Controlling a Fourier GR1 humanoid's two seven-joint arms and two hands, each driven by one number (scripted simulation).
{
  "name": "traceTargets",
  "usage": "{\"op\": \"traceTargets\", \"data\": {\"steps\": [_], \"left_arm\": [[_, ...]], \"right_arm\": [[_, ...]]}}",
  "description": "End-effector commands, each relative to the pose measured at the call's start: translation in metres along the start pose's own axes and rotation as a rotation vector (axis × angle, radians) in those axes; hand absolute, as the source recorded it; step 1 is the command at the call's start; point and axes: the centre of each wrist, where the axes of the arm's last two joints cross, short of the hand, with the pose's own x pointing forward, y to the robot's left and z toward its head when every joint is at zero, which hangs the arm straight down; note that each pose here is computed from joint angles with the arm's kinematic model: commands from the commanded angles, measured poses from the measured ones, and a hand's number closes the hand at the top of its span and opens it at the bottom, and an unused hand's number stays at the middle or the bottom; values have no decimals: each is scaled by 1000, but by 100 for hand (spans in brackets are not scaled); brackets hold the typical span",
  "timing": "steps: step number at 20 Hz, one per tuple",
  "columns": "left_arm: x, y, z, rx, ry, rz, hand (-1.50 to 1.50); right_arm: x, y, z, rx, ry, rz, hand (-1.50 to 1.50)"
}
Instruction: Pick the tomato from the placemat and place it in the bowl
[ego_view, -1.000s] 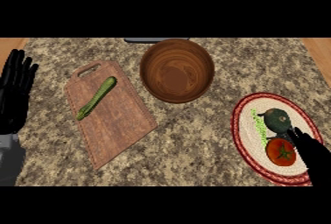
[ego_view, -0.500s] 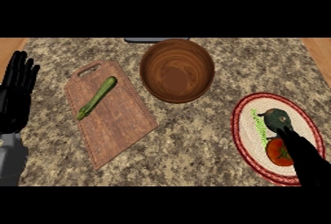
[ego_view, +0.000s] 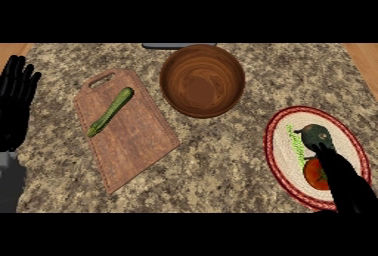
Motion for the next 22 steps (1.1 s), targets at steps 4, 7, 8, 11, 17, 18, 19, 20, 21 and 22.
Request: {"op": "traceTargets", "data": {"steps": [4, 7, 8, 11, 17, 18, 19, 20, 21, 22], "left_arm": [[-4, -18, 9, -2, 2, 4, 0], [-20, -9, -9, -3, 7, -5, 0], [0, -5, -5, 17, 0, -11, 0], [-8, -8, 12, 6, 0, 4, 0], [-17, -2, 7, -4, 2, -7, 0], [0, -7, 4, 6, -10, -5, 0], [-5, -16, 5, -10, -4, 26, 0], [2, -20, 1, -40, -30, 14, 0], [3, -20, -6, -49, -12, 29, 0], [-1, -23, -5, -67, -36, 16, 0]], "right_arm": [[-16, 11, -17, 22, 75, -2, -150], [-23, 2, -28, -18, -6, 25, 150], [-23, 10, -19, -51, -42, 28, 150], [-14, 5, -14, -107, -53, 19, 150], [-26, 2, -36, -135, -71, 59, 150], [-24, -5, -41, -139, -60, 59, 150], [-40, -23, -72, -103, -114, 64, 150], [-53, -68, -87, -72, -131, 92, 150], [-61, -67, -93, -5, -166, 136, 150], [-63, -89, -101, 2, -178, 148, 150]]}}
